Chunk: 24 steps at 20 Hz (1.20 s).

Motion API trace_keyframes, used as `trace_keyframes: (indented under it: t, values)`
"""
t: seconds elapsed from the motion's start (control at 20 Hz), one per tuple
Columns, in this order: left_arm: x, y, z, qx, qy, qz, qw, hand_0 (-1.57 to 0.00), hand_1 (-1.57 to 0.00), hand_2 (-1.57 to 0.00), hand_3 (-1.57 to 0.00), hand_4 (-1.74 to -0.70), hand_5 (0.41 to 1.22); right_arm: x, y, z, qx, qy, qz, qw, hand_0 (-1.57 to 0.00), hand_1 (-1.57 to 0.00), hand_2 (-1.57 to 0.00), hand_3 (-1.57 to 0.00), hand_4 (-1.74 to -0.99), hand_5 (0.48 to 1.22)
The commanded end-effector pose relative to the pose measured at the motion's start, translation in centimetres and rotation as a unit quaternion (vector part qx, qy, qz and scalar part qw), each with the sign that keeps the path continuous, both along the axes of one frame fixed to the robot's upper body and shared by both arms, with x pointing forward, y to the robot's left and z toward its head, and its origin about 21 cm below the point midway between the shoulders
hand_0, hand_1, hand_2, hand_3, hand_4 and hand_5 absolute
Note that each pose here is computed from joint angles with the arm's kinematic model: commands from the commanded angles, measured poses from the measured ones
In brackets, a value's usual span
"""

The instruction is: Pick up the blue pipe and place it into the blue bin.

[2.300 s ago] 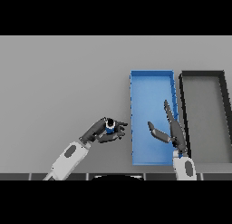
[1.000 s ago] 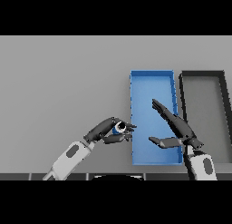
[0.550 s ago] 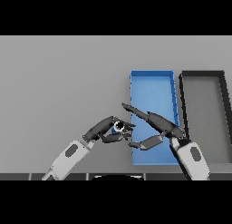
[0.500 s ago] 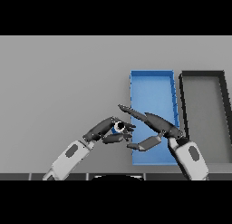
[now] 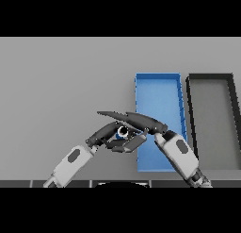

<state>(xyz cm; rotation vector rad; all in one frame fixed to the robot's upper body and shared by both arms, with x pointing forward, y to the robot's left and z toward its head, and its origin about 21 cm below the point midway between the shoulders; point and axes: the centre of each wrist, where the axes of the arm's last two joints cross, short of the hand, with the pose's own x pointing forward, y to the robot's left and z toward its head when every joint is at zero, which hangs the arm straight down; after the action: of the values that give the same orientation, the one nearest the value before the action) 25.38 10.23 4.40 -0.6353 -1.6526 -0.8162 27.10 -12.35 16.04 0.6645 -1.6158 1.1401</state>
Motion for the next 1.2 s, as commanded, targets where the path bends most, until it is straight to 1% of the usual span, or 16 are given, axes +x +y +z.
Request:
trace_keyframes:
  t: [0.0,0.05,0.1,0.15,0.2,0.3,0.35,0.45,0.6,0.7,0.8,0.85,0.9,1.0,1.1,1.15]
  values:
    - [0.2,0.1,0.3,0.018,-0.017,0.006,1.0,-1.39,-1.33,-1.32,-1.29,-1.74,1.221,0.3,0.5,0.3,-0.002,0.001,0.008,1.0,-0.18,-0.22,-0.24,-0.16,-1.294,0.509]
    - [0.4,0.5,0.2,0.073,-0.016,0.004,0.997,-1.18,-1.08,-1.06,-1.03,-1.68,1.221,0.5,1.1,0.2,-0.013,0.003,0.016,1.0,-0.35,-0.38,-0.38,-0.3,-1.335,0.507]
    - [0.5,0.4,0.4,0.104,-0.011,-0.004,0.995,-0.99,-0.88,-0.85,-0.82,-1.55,1.221,0.6,1.4,0.3,-0.017,0.001,0.022,1.0,-0.53,-0.53,-0.53,-0.44,-1.362,0.508]
    - [0.2,0.2,0.5,0.114,-0.007,-0.001,0.993,-0.82,-0.71,-0.68,-0.66,-1.48,1.221,0.7,1.9,0.6,-0.015,-0.007,0.033,0.999,-0.72,-0.7,-0.74,-0.63,-1.43,0.522]
    - [0.3,-0.1,0.3,0.102,-0.005,0.005,0.995,-0.78,-0.71,-0.69,-0.58,-1.53,1.221,0.9,2.4,0.5,-0.007,-0.002,0.044,0.999,-0.89,-0.87,-0.91,-0.77,-1.486,0.55]
    - [0.1,-0.4,0.2,0.082,-0.006,0.017,0.996,-1.06,-1.02,-0.97,-0.94,-1.61,1.221,0.8,2.2,0.0,0.018,0.019,0.071,0.997,-1.13,-1.12,-1.14,-0.96,-1.562,0.666]
    - [0.2,-0.1,0.5,0.052,-0.017,0.015,0.998,-1.16,-1.13,-1.05,-1.07,-1.63,1.221,0.6,2.2,-0.4,0.004,0.036,0.07,0.997,-1.22,-1.21,-1.23,-1.08,-1.526,0.728]
    - [-0.1,0.0,0.5,0.012,-0.008,0.015,1.0,-1.31,-1.29,-1.19,-1.25,-1.67,1.221,0.6,2.6,-0.3,0.017,0.047,0.067,0.996,-1.35,-1.34,-1.35,-1.26,-1.469,0.905]
    - [0.0,0.0,0.4,0.006,0.002,0.013,1.0,-1.44,-1.43,-1.35,-1.41,-1.71,1.221,0.3,2.2,-0.7,0.024,-0.003,0.067,0.997,-1.46,-1.45,-1.46,-1.41,-1.447,1.059]
    - [0.0,-0.1,-0.1,0.003,0.005,0.017,1.0,-1.49,-1.48,-1.39,-1.46,-1.72,1.221,0.3,2.4,-0.6,0.002,-0.007,0.065,0.998,-1.5,-1.5,-1.5,-1.47,-1.465,1.118]
    - [0.3,0.2,0.3,0.0,0.0,0.018,1.0,-1.52,-1.51,-1.39,-1.5,-1.73,1.221,0.3,2.3,-0.6,0.022,-0.004,0.062,0.998,-1.52,-1.52,-1.53,-1.51,-1.475,1.155]
    - [0.2,0.7,0.4,0.005,-0.013,0.017,1.0,-1.43,-1.35,-1.22,-1.33,-1.65,1.221,0.4,2.1,-0.6,0.036,0.0,0.06,0.998,-1.53,-1.53,-1.53,-1.52,-1.48,1.168]
    - [0.3,0.8,0.3,0.022,-0.033,0.009,0.999,-1.16,-1.08,-0.98,-1.07,-1.54,1.221,0.3,2.4,-0.7,0.035,0.012,0.06,0.998,-1.54,-1.54,-1.54,-1.53,-1.483,1.179]
    - [0.6,0.7,0.4,0.059,-0.052,-0.015,0.997,-0.74,-0.69,-0.62,-0.68,-1.31,1.221,0.3,2.3,-0.5,0.028,0.014,0.06,0.998,-1.55,-1.55,-1.55,-1.54,-1.488,1.194]
    - [0.8,1.0,0.3,0.081,-0.067,-0.025,0.994,-0.47,-0.44,-0.4,-0.44,-1.14,1.187,0.2,2.4,-0.4,0.022,0.013,0.064,0.998,-1.56,-1.56,-1.56,-1.55,-1.491,1.204]
    - [0.9,1.2,0.1,0.076,-0.071,-0.027,0.994,-0.38,-0.35,-0.32,-0.35,-1.09,1.113,0.2,2.4,-0.2,0.024,0.012,0.066,0.997,-1.56,-1.56,-1.56,-1.56,-1.492,1.207]
